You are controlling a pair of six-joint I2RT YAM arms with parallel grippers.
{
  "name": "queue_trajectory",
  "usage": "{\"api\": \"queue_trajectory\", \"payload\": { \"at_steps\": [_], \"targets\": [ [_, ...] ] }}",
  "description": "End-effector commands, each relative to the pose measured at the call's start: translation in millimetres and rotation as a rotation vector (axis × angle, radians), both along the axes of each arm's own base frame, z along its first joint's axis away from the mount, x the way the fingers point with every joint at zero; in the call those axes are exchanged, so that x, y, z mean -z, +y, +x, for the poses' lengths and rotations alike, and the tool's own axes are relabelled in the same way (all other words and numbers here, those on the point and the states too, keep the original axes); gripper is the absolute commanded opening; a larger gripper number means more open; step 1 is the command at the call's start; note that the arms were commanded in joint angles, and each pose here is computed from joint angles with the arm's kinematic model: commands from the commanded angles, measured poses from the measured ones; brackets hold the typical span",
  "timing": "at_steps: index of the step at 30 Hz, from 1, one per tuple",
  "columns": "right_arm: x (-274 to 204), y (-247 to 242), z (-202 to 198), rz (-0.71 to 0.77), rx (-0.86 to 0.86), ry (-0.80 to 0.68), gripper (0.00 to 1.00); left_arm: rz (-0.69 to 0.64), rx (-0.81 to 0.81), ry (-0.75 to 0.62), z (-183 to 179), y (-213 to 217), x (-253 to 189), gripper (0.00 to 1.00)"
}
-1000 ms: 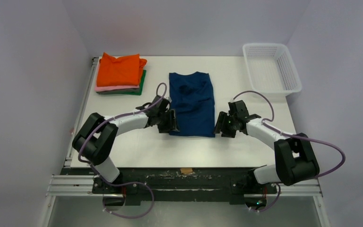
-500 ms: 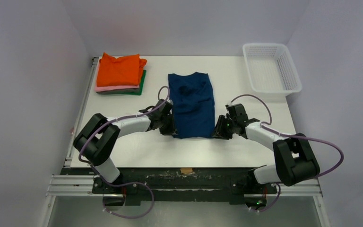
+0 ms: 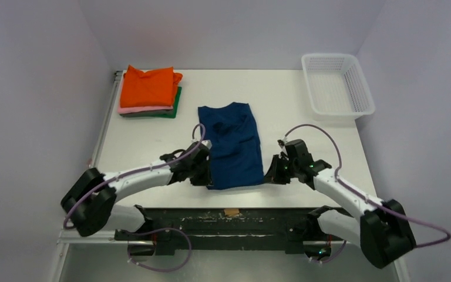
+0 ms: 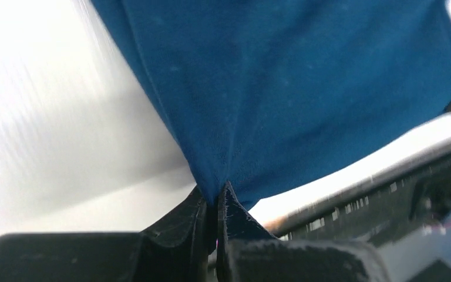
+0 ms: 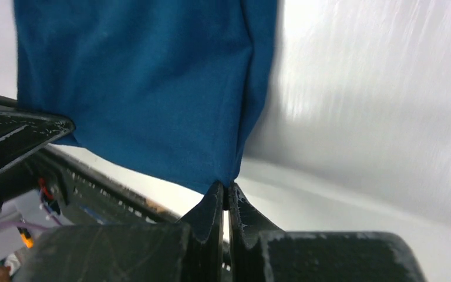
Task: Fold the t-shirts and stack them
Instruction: Grab one side of the 2/3 rectangular tshirt with both arms, then fold the long partially folded tshirt into a neat square
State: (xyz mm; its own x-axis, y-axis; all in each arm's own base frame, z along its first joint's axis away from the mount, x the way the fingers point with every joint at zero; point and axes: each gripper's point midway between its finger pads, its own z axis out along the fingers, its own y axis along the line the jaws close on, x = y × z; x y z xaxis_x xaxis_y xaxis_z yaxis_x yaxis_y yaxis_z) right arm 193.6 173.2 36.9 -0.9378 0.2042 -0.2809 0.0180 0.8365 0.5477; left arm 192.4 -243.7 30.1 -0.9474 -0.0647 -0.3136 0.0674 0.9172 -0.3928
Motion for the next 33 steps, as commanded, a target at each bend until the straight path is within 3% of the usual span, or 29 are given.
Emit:
{"api": "queue_trajectory", "payload": {
  "at_steps": [1,4,9,14,19,27,33],
  "targets": [
    [-25,-15,-50,-0.018,-0.096,0.006,0.00,-0.027,0.037,-0.018,-47,20,-29,0.00],
    [-57,-13,-61,0.048,-0.113,-0.057,0.00,-0.154,0.088,-0.069,-68,18,-65,0.00],
    [-119,-5,-39,0.121,-0.091,-0.251,0.00,-0.270,0.123,-0.176,-70,17,-112,0.00],
    [-165,7,2,0.157,-0.037,-0.374,0.00,-0.182,0.053,-0.273,-43,27,-136,0.00],
    [-190,21,46,0.176,0.008,-0.445,0.00,-0.131,-0.073,-0.281,-10,44,-138,0.00],
    [-201,29,123,0.071,0.086,-0.498,0.00,-0.096,-0.119,-0.339,44,53,-153,0.00],
    [-193,39,173,0.021,0.083,-0.479,0.00,-0.064,-0.140,-0.290,83,56,-147,0.00]
  ]
}}
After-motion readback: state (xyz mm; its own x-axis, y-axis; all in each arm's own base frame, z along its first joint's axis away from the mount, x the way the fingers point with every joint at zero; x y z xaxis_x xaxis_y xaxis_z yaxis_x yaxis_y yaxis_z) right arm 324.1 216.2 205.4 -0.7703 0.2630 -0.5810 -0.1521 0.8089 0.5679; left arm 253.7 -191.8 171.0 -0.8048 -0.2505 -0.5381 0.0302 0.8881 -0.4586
